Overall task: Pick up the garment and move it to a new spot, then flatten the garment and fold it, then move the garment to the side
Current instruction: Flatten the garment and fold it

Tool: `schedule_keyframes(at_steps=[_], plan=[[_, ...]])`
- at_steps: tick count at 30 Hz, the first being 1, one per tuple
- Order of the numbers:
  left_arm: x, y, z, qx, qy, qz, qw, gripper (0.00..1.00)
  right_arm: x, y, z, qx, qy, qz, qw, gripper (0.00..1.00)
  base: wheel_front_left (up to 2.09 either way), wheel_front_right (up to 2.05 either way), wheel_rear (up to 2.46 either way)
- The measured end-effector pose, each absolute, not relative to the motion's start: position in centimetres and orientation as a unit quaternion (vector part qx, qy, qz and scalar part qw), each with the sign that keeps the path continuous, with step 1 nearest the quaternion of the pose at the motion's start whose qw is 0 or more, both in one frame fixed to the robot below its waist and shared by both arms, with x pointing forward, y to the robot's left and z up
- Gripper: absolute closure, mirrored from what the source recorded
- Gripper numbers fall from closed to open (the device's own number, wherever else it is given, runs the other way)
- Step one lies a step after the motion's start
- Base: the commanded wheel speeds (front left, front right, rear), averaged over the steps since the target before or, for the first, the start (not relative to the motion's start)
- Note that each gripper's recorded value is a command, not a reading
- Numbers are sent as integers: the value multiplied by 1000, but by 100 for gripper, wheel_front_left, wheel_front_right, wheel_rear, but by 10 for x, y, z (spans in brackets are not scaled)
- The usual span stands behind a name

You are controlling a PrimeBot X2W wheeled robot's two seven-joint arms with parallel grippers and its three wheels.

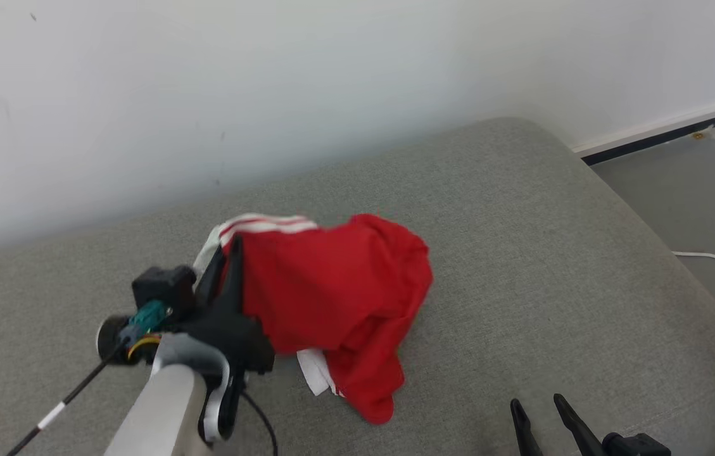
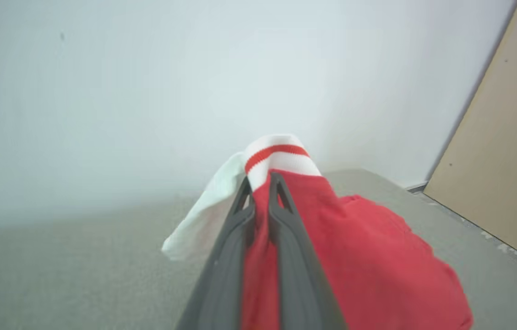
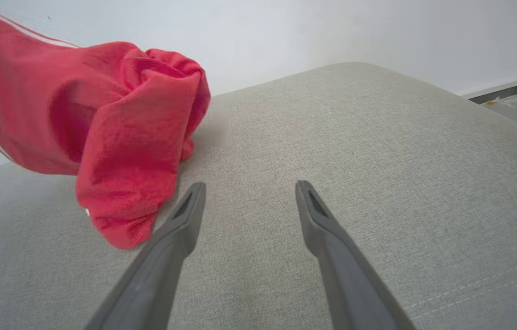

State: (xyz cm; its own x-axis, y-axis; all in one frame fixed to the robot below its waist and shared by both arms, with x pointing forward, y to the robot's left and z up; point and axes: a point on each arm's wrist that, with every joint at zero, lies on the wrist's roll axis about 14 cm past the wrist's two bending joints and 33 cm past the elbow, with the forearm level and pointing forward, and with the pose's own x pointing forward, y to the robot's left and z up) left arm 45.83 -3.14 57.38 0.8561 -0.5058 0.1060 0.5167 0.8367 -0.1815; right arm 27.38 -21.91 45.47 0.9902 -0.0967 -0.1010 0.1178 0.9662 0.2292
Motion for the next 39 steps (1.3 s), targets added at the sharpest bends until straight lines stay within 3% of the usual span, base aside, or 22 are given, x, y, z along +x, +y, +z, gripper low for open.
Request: schedule_keyframes(at_steps=[12,22,25,27,33,39], plan=[[424,-112,726,-100,-231,-404,879,100,279,-212,458,118,40,-42,991,0,0,0,0],[378,-154,791,-143,-299,-479,813,100,277,-213,458,117,42,-44,991,0,0,0,0],[385,-155,784,-138,-290,-467,824,100,278,-214,457,117,44,-46,991,0,0,0,0],[402,-150,758,-129,-258,-443,849,100,280,-213,457,117,44,-45,991,0,0,0,0],[453,-82,626,-103,-101,-335,931,100,291,-201,453,117,54,-21,991,0,0,0,0],[444,-2,513,-93,34,-238,966,100,302,-181,448,111,71,20,991,0,0,0,0]])
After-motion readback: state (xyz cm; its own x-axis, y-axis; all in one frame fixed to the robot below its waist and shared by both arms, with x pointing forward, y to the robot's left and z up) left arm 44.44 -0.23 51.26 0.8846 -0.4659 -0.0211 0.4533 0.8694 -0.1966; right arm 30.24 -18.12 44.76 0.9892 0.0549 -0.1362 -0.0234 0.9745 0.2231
